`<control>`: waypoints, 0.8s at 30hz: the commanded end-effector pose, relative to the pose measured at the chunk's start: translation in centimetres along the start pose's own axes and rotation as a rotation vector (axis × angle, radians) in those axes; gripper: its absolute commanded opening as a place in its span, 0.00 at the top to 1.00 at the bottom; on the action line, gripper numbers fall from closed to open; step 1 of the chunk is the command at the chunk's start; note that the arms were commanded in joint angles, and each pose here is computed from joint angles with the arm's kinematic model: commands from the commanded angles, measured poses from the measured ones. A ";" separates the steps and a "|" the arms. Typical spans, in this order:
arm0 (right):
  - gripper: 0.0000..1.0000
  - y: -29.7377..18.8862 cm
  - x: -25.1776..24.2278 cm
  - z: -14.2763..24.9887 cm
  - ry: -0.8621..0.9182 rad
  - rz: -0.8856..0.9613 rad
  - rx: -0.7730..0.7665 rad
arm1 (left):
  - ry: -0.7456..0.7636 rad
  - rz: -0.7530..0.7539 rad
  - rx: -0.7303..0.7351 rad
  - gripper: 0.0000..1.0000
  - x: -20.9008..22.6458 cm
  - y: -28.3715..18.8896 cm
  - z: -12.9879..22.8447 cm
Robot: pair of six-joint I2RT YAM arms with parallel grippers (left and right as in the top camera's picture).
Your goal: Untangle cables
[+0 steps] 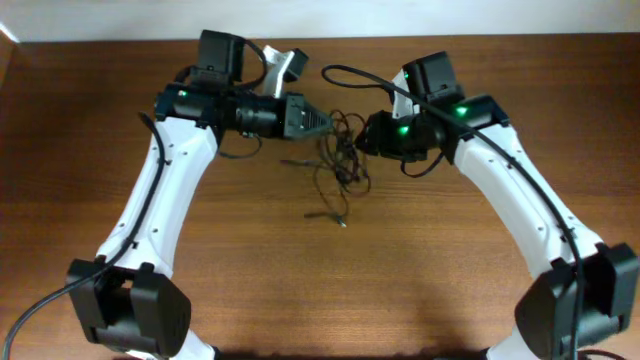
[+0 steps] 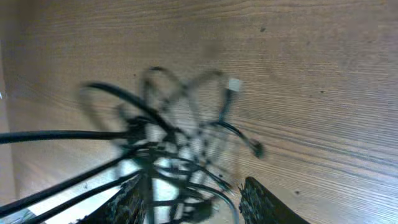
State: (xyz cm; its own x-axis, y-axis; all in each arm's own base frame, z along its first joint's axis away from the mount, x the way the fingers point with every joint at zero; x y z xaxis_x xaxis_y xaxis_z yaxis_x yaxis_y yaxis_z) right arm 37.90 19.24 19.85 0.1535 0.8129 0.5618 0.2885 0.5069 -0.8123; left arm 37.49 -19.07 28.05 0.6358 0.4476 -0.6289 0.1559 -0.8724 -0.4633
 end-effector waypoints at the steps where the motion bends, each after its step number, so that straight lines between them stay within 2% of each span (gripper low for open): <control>1: 0.51 1.1 0.6 0.0 0.014 -0.016 0.013 | -0.008 0.125 -0.051 1.00 -1.7 -0.8 -1.4; 10: 0.51 1.5 2.2 -0.8 0.023 -0.105 0.000 | -0.023 0.162 -0.085 1.00 -2.2 -0.9 -2.5; 16: 0.51 3.6 3.1 -1.4 0.045 -0.149 -0.001 | -0.045 0.374 -0.108 1.00 -5.2 -1.8 -4.2; 21: 0.52 3.5 4.4 -2.8 0.060 -0.207 -0.061 | -0.082 0.429 -0.098 1.00 -6.0 -2.2 -4.6; 22: 0.58 3.7 4.3 -2.9 0.067 -0.200 -0.064 | -0.070 0.452 -0.099 1.00 -6.4 -2.4 -4.9; 23: 0.69 3.7 4.2 -2.8 0.069 -0.197 -0.061 | -0.034 0.463 -0.113 1.00 -6.7 -2.7 -5.5; 24: 0.73 3.8 4.2 -2.8 0.069 -0.196 -0.060 | -0.016 0.462 -0.120 1.00 -6.8 -2.7 -5.6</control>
State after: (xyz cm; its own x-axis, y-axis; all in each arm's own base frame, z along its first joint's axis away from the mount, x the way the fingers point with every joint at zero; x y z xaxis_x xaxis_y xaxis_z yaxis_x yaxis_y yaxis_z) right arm 42.19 23.48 19.96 0.1387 0.6782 0.7217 0.3820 0.6357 -0.6708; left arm 37.53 -20.65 35.35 0.6331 0.0817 -0.7697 0.0010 -0.9945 -0.1048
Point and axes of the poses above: each gripper's point midway between its finger pads, its own y axis out along the fingers, its own x axis along the line the jaws close on, z = x × y, the point moved 3 cm from there along -y, back along the fingers, and after that the axes turned 13 degrees about y, right-handed, at the moved point
